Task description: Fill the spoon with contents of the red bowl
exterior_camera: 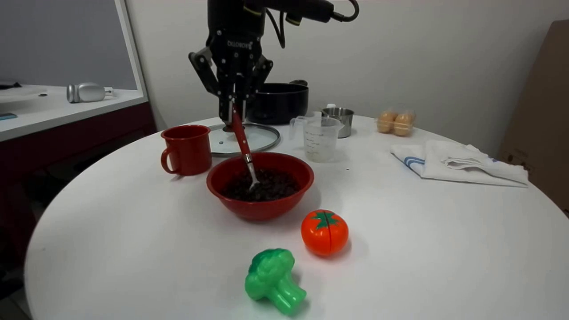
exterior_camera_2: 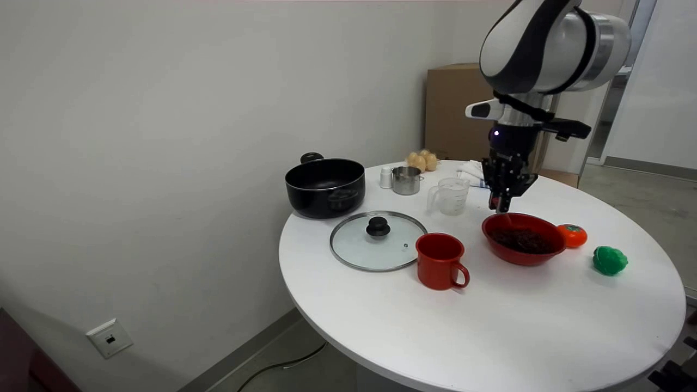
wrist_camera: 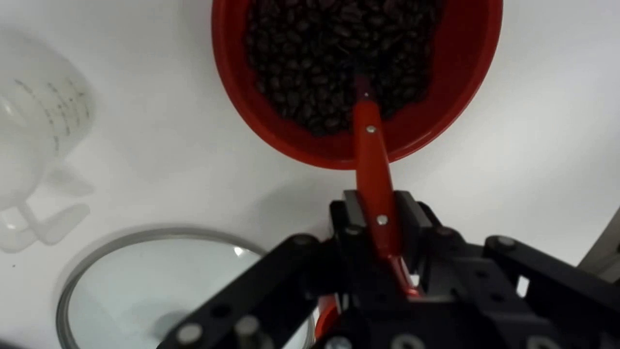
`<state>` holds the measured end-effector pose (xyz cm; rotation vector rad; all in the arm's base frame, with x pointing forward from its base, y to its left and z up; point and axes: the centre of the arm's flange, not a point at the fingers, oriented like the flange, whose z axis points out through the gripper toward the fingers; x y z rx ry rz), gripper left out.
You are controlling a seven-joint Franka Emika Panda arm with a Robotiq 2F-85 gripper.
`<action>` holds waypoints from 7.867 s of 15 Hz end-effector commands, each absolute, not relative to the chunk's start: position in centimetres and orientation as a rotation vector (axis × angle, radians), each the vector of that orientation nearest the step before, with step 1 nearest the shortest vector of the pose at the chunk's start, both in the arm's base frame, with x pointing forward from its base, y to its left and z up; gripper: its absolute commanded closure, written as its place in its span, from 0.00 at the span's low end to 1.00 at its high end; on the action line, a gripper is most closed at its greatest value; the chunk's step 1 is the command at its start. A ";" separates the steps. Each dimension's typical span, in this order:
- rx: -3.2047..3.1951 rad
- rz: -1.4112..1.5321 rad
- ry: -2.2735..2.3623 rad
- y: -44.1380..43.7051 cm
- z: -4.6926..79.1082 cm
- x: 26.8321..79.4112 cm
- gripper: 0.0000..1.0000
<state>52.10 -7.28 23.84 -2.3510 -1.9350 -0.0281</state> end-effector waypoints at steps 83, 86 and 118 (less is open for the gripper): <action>-2.406 0.529 -2.507 2.2 30.3 49.0 0.95; -2.401 0.548 -2.479 1.5 28.8 48.9 0.95; -2.473 0.199 -1.976 -3.1 21.6 55.7 0.53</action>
